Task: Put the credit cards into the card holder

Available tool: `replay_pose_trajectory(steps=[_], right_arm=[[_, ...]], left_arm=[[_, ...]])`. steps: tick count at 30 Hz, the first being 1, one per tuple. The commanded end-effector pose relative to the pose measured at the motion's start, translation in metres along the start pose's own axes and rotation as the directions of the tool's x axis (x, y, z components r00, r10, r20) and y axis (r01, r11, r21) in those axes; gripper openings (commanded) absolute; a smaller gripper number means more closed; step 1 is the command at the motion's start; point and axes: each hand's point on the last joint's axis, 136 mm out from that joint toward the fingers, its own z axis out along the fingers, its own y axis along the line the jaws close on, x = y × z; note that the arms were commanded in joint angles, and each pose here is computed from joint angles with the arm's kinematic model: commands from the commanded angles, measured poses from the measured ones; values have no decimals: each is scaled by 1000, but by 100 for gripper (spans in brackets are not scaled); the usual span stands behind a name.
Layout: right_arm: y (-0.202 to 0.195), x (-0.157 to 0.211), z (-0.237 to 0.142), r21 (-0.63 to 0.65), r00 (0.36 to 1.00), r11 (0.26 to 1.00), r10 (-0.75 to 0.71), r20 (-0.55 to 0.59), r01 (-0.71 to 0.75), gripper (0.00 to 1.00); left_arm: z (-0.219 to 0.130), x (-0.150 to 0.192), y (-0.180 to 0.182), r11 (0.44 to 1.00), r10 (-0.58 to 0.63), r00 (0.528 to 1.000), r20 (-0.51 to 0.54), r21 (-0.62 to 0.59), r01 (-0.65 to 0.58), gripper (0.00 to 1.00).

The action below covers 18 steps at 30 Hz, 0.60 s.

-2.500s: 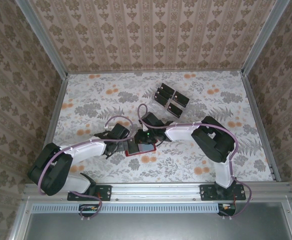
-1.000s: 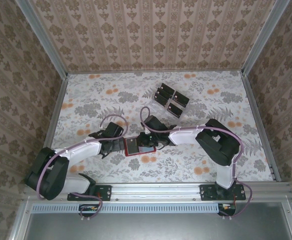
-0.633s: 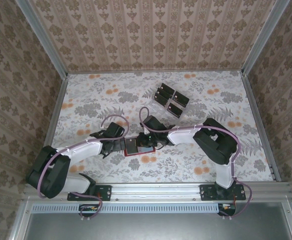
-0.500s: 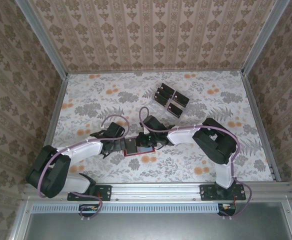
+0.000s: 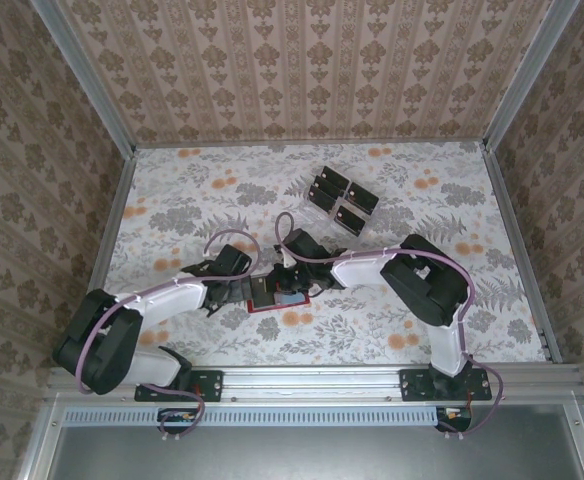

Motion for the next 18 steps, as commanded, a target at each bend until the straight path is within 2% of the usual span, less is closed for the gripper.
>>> replay_pose_trajectory(steps=[1,6,11,15,18], right_arm=[[18,-8,-16,-46,999,999,-26,27,27,12],[21,-18,-49,21,991,995,-101,89,100,29],[6,-23,-74,196,971,961,-219,100,197,46],[-15,-27,-86,348,948,898,-311,73,268,52],[-23,-29,-90,416,931,854,-362,42,313,53]], left_arm=[[-3,0,1,1000,-1,1000,-11,-11,1,100],[-21,-14,7,1000,-18,999,36,-14,19,100],[-37,-24,15,999,-45,996,76,-4,45,100],[-46,-29,17,998,-63,993,96,14,62,100],[-49,-30,16,997,-69,993,99,32,66,100]])
